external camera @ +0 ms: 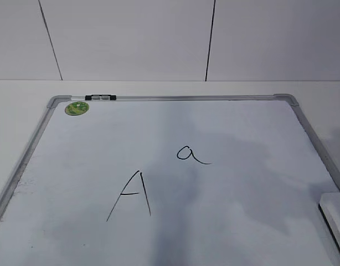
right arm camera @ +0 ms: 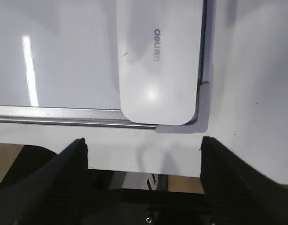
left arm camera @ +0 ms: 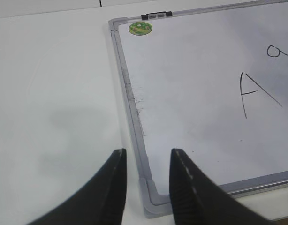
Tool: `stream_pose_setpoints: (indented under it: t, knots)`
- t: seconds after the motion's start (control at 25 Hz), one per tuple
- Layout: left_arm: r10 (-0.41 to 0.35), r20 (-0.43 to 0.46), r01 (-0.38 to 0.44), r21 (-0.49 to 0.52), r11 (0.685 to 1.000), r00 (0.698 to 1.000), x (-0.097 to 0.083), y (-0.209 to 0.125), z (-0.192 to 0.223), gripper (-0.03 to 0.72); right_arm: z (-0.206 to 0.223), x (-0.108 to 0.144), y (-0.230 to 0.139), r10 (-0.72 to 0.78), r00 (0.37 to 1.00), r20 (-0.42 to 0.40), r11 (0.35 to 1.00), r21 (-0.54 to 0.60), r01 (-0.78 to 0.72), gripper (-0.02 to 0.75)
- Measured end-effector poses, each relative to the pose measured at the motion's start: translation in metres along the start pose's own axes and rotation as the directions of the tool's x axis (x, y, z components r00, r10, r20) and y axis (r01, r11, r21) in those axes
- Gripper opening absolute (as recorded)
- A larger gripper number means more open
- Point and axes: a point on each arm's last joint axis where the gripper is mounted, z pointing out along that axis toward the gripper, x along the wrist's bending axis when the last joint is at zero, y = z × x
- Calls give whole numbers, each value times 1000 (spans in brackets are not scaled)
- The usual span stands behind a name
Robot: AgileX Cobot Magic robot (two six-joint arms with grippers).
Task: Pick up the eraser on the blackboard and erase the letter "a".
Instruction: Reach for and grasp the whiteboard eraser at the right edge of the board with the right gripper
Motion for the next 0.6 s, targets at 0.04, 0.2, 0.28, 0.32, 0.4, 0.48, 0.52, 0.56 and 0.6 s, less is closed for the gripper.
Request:
stream_pose_setpoints:
  t: [0.04, 0.2, 0.28, 0.32, 0.4, 0.48, 0.52, 0.56, 0.6]
  knots:
    - [0, 0, 0, 0, 1000, 1000, 0, 0, 0, 235, 1, 0, 1, -2, 1000, 1, 1000, 6, 2, 591]
    - [0, 0, 0, 0, 1000, 1000, 0, 0, 0, 235, 2, -1, 5, -4, 1000, 3, 1000, -10, 4, 591]
    - [0, 0, 0, 0, 1000, 1000, 0, 0, 0, 235, 1, -1, 8, -8, 1000, 5, 999, -31, 8, 591]
    - [0, 0, 0, 0, 1000, 1000, 0, 0, 0, 235, 0, -1, 9, -8, 1000, 6, 999, -42, 9, 591]
    - [0, 0, 0, 0, 1000, 1000, 0, 0, 0, 235, 0, -1, 10, -8, 1000, 7, 999, -52, 9, 591]
    - [0, 0, 0, 0, 1000, 1000, 0, 0, 0, 235, 4, -1, 13, -6, 1000, 7, 999, -37, 6, 591]
    - [0, 0, 0, 0, 1000, 1000, 0, 0, 0, 235, 6, -2, 15, -4, 1000, 8, 999, -35, 5, 591]
    - [0, 0, 0, 0, 1000, 1000, 0, 0, 0, 235, 9, -3, 18, -3, 1000, 10, 999, -33, 3, 591]
    - [0, 0, 0, 0, 1000, 1000, 0, 0, 0, 235, 11, -3, 20, -2, 1000, 13, 999, -33, 3, 591]
